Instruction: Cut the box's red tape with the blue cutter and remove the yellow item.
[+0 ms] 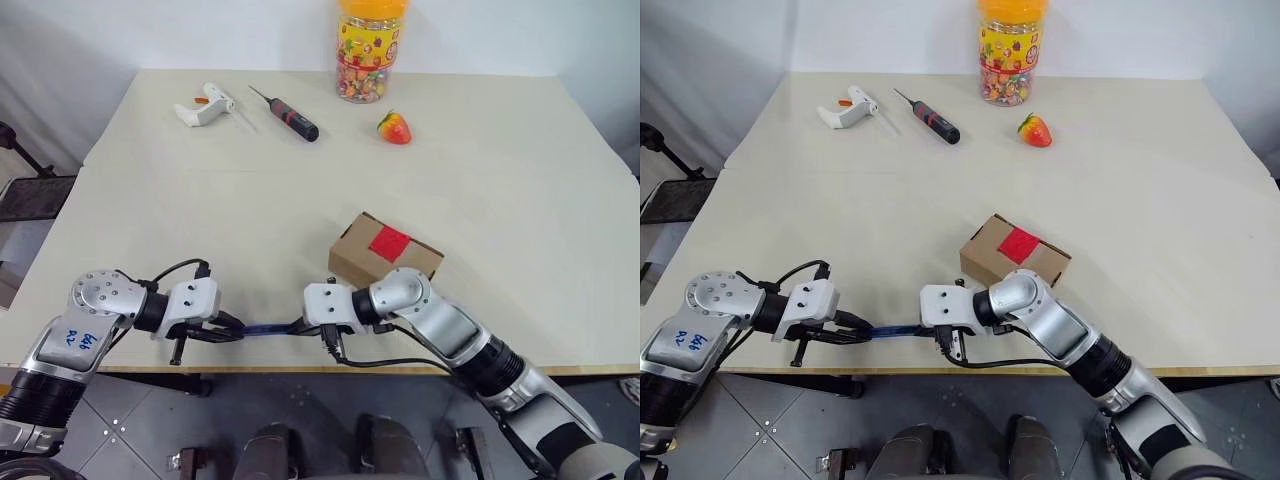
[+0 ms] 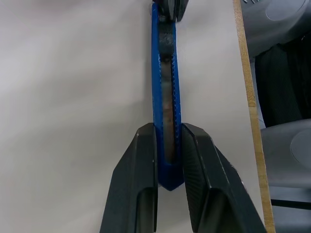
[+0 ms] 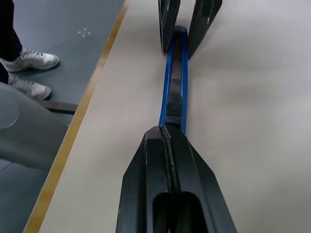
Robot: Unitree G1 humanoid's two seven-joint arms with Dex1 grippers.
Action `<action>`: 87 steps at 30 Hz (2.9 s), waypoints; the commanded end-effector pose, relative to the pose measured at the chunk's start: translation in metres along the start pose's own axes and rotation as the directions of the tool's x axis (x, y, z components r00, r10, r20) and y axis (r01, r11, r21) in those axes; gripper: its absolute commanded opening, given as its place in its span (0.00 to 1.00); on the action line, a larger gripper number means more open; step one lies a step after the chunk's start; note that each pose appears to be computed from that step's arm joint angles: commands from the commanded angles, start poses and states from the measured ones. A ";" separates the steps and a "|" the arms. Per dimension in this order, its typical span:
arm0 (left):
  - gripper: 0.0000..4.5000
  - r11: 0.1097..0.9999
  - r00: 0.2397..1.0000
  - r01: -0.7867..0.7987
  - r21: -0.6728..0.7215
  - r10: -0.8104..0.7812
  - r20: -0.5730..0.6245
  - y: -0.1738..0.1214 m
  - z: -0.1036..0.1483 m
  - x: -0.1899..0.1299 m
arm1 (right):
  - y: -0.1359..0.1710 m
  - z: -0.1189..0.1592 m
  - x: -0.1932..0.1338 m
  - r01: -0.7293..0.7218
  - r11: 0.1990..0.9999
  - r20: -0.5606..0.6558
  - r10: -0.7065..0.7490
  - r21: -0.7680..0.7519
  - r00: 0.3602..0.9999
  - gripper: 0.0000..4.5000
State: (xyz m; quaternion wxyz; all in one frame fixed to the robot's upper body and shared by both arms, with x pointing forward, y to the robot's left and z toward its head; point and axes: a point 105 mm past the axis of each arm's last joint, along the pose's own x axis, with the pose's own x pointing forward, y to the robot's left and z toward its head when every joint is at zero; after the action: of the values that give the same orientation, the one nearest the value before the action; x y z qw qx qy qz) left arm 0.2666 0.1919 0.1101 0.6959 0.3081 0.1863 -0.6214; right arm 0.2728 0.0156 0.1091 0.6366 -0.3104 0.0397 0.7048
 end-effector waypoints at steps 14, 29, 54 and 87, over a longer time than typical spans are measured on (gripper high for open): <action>0.08 0.998 0.998 0.058 -0.031 -0.059 -0.017 -0.014 -0.006 0.008 | -0.005 0.015 0.028 -0.014 1.000 0.073 0.015 -0.014 0.997 0.00; 0.08 0.962 0.928 -0.272 -0.027 0.270 0.256 0.012 0.017 -0.006 | -0.011 0.056 -0.071 0.034 0.955 0.075 -0.059 0.295 0.995 0.13; 0.08 0.714 0.586 -0.695 0.080 0.498 0.639 0.048 0.079 0.004 | -0.095 0.081 -0.129 0.235 0.705 -0.058 -0.266 0.669 0.962 0.99; 0.08 0.693 0.550 -0.718 0.060 0.513 0.659 0.052 0.082 0.010 | -0.093 0.074 -0.100 0.159 0.755 -0.116 -0.111 0.636 0.987 0.04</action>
State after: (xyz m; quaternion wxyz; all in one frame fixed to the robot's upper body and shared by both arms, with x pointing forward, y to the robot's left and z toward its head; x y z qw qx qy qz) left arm 0.3083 0.1305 0.1611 0.8321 0.2479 -0.2400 -0.4342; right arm 0.3304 -0.0192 0.2436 0.7492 -0.0725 0.2894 0.5913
